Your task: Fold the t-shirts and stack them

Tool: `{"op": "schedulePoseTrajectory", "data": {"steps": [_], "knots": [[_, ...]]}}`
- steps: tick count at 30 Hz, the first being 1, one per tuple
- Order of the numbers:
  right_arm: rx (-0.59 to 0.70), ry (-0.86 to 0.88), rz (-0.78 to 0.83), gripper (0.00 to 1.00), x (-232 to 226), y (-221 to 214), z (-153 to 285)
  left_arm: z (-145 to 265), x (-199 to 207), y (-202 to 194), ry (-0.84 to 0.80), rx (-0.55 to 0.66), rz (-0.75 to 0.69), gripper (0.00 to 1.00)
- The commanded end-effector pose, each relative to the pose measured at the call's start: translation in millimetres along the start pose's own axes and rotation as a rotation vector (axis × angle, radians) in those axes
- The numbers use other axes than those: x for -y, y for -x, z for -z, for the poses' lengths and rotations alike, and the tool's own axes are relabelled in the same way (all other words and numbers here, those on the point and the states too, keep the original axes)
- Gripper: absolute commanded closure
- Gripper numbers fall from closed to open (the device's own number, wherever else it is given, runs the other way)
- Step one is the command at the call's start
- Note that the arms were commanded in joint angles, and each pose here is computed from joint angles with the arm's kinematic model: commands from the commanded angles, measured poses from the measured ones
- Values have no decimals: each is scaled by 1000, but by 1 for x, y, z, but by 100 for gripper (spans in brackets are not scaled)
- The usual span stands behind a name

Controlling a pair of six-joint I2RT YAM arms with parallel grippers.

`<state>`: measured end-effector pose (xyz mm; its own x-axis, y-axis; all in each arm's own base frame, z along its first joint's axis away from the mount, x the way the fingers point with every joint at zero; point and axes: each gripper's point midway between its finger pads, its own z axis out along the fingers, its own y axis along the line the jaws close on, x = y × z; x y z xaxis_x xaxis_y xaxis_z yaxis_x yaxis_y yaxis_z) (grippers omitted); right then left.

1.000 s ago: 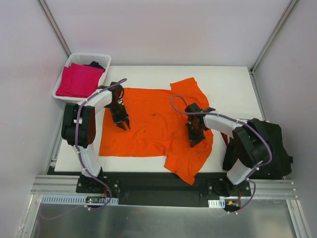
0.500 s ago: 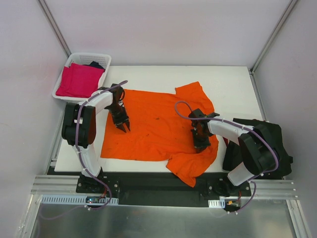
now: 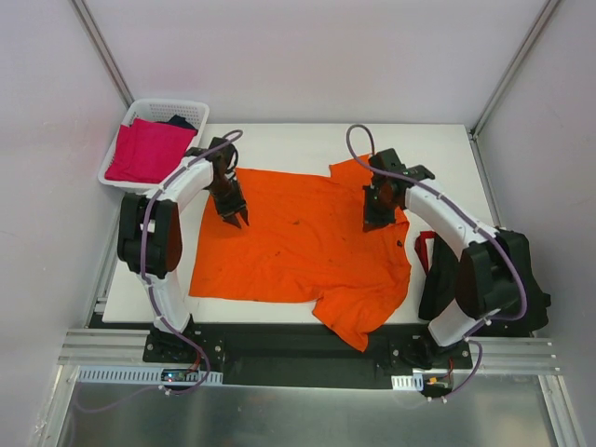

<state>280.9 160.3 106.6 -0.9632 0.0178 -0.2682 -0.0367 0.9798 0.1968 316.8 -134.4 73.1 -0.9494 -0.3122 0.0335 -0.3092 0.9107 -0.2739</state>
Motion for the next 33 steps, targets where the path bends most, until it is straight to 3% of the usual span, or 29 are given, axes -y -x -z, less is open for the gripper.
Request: {"op": "schedulePoseTrajectory", "data": {"steps": [1,7,12,20,33], "knots": [[-61,-15,7,99,7,17,-16,11,9,23,33,74,-11,73],[-148,22,-73,99,17,41,-58,-10,20,52,31,62,-30,75],[-153,39,-105,99,21,66,-68,-20,29,78,-3,65,-51,76],[-197,30,-122,99,25,71,-90,-39,21,99,-7,47,-43,75],[-173,68,-155,99,19,105,-118,-58,20,137,-22,71,-13,75]]}}
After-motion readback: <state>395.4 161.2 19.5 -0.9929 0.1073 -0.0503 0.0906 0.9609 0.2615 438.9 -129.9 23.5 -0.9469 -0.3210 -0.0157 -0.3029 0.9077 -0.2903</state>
